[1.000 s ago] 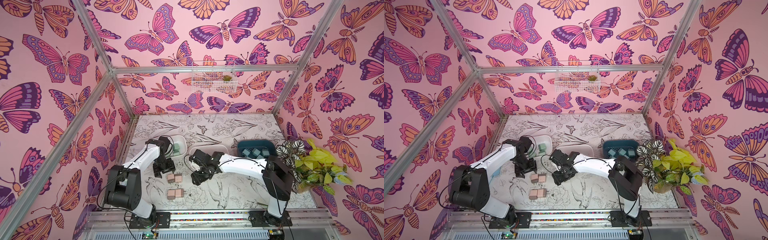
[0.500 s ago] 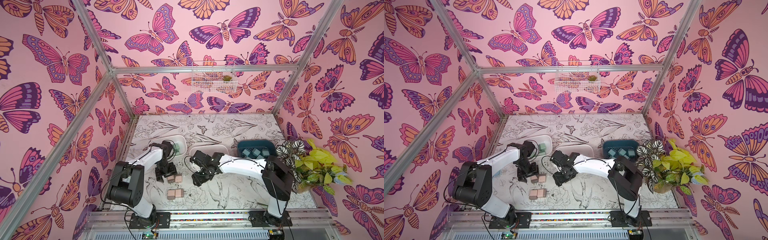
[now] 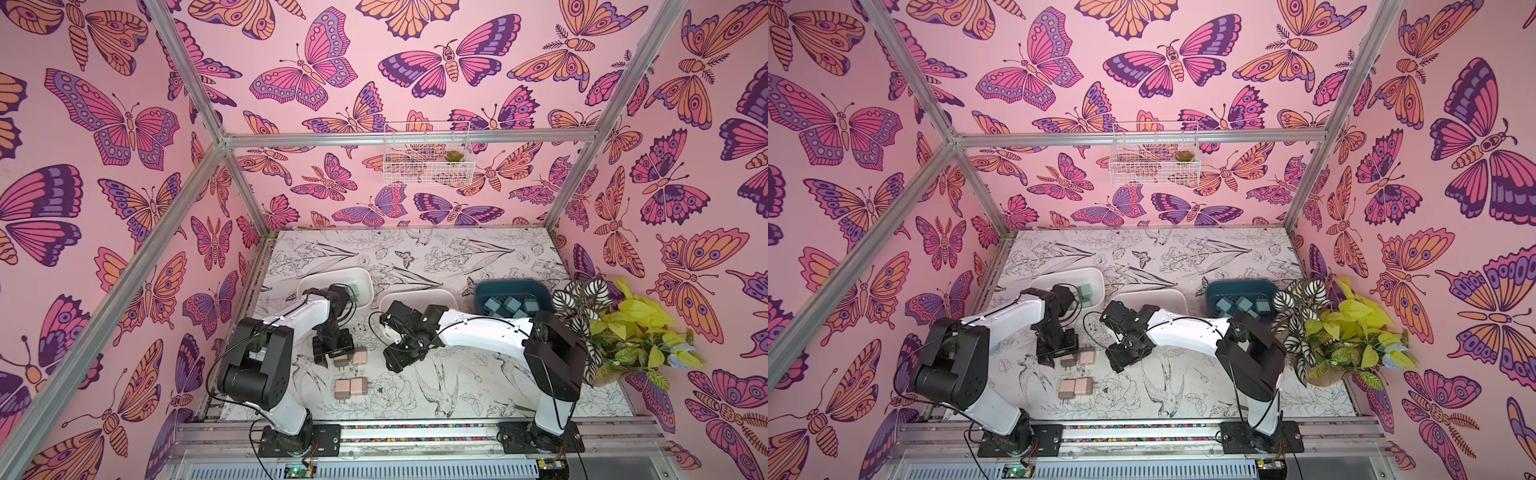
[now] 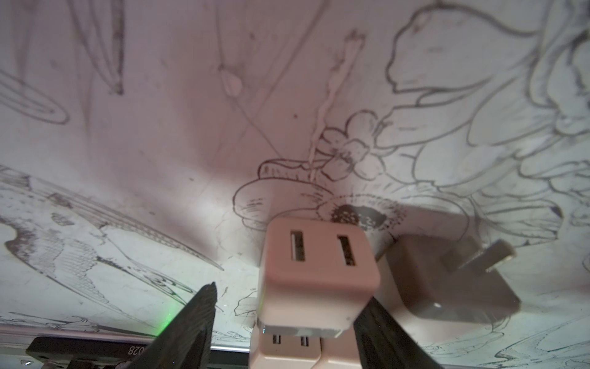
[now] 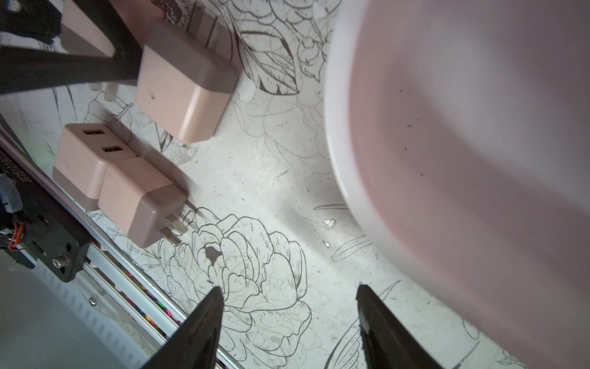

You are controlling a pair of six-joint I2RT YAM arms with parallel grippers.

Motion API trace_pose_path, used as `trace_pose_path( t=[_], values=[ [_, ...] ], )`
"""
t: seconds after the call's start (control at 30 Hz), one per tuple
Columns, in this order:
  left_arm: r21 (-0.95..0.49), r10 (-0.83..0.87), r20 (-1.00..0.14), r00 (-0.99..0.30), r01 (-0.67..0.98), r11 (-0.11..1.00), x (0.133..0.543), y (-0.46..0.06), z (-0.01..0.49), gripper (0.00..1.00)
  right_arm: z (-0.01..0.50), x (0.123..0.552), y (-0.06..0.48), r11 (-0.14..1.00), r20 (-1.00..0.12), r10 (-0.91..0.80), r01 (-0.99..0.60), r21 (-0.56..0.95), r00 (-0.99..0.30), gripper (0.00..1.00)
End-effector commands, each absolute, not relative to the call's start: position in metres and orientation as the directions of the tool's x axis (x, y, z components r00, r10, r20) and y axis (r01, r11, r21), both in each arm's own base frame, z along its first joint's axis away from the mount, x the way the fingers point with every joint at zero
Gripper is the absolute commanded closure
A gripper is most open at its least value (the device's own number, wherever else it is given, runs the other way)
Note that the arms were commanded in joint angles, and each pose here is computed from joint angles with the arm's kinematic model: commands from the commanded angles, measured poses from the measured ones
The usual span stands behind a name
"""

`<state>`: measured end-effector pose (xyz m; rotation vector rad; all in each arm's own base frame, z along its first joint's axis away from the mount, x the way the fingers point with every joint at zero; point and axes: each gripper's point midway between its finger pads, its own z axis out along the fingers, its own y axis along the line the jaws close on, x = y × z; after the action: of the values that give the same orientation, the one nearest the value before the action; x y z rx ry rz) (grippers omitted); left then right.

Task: Place the plugs by color into the storage box
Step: Adjust the plug at the center of the board.

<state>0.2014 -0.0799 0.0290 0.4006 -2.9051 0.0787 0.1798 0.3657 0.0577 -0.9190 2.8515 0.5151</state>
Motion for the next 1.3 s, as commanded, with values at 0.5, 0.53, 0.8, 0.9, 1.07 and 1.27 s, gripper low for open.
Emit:
trace_pose_path(
  t=[0.5,0.53,0.8,0.9,1.07,1.27],
  values=[
    [-0.002,-0.267,0.2,-0.943,-0.273,0.962,0.197,-0.08,0.045,0.21,0.056,0.187,0.365,0.772,-0.182,-0.554,-0.583,0.252,-0.812,0.32],
    [0.008,-0.261,0.201,-0.944,-0.265,0.964,0.198,-0.079,0.045,0.21,0.055,0.188,0.365,0.775,-0.181,-0.549,-0.578,0.254,-0.816,0.32],
    [0.076,-0.228,0.224,-0.947,-0.216,0.973,0.192,-0.079,0.033,0.21,0.051,0.197,0.367,0.793,-0.173,-0.516,-0.544,0.275,-0.839,0.31],
    [0.084,-0.213,0.216,-0.953,-0.199,0.976,0.193,-0.083,0.032,0.21,0.049,0.2,0.369,0.797,-0.168,-0.513,-0.54,0.272,-0.842,0.31],
    [0.082,-0.157,0.204,-0.966,-0.143,0.986,0.201,-0.096,0.033,0.21,0.046,0.203,0.37,0.803,-0.167,-0.508,-0.535,0.262,-0.845,0.31],
    [0.059,-0.135,0.173,-0.976,-0.127,0.99,0.212,-0.108,0.041,0.21,0.045,0.211,0.365,0.817,-0.172,-0.497,-0.525,0.238,-0.851,0.31]
  ],
)
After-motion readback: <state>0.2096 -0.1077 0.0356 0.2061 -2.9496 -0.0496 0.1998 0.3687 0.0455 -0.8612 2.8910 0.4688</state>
